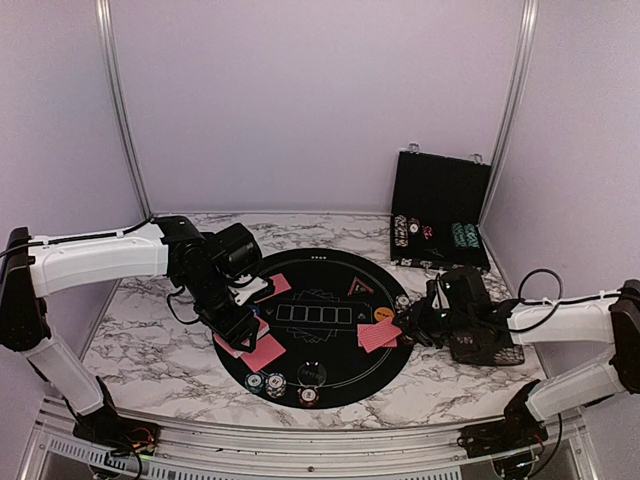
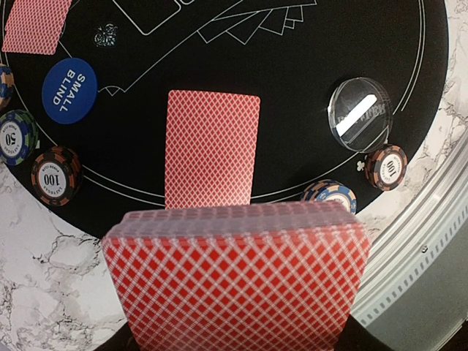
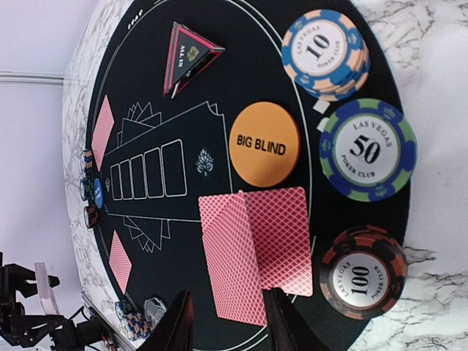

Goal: Distribute texas hold em gaming equipment
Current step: Distribute the big blind button in the dealer area.

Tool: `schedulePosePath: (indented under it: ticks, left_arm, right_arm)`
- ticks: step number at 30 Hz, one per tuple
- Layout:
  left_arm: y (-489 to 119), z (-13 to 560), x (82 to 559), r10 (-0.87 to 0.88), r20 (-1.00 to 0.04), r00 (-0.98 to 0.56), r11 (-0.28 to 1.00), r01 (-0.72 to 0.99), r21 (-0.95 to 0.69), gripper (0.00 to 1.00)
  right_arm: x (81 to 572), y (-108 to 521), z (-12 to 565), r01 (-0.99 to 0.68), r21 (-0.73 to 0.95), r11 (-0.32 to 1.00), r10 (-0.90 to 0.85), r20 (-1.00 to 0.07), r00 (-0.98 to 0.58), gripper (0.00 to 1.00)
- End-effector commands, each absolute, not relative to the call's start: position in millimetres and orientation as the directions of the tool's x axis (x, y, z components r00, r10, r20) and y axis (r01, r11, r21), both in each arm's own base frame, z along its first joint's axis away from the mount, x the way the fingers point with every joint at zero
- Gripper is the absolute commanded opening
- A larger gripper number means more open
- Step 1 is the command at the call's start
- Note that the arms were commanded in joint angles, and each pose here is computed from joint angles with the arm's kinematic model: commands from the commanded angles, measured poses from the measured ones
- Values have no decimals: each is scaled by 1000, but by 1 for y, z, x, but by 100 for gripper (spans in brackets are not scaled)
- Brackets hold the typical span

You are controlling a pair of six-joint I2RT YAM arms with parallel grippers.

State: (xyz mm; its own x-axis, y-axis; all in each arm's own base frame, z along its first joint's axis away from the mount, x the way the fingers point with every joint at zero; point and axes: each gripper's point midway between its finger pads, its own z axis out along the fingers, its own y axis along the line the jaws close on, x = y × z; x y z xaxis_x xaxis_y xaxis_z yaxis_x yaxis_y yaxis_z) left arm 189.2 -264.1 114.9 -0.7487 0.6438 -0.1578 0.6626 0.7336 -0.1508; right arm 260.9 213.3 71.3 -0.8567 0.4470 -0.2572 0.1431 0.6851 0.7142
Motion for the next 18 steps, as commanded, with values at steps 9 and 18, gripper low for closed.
schedulePosePath:
  ticks: [9,18]
  left_arm:
    - [-269,115,189,650,-165,-742,723,670,-168,51]
    - [-269,115,189,649,-165,-743,724,669,-168,51]
  right_arm:
    - [273,214,86,92,693,715,414,-314,-855,34]
    - [264,207,78,107,670,735,404,-306,-862,34]
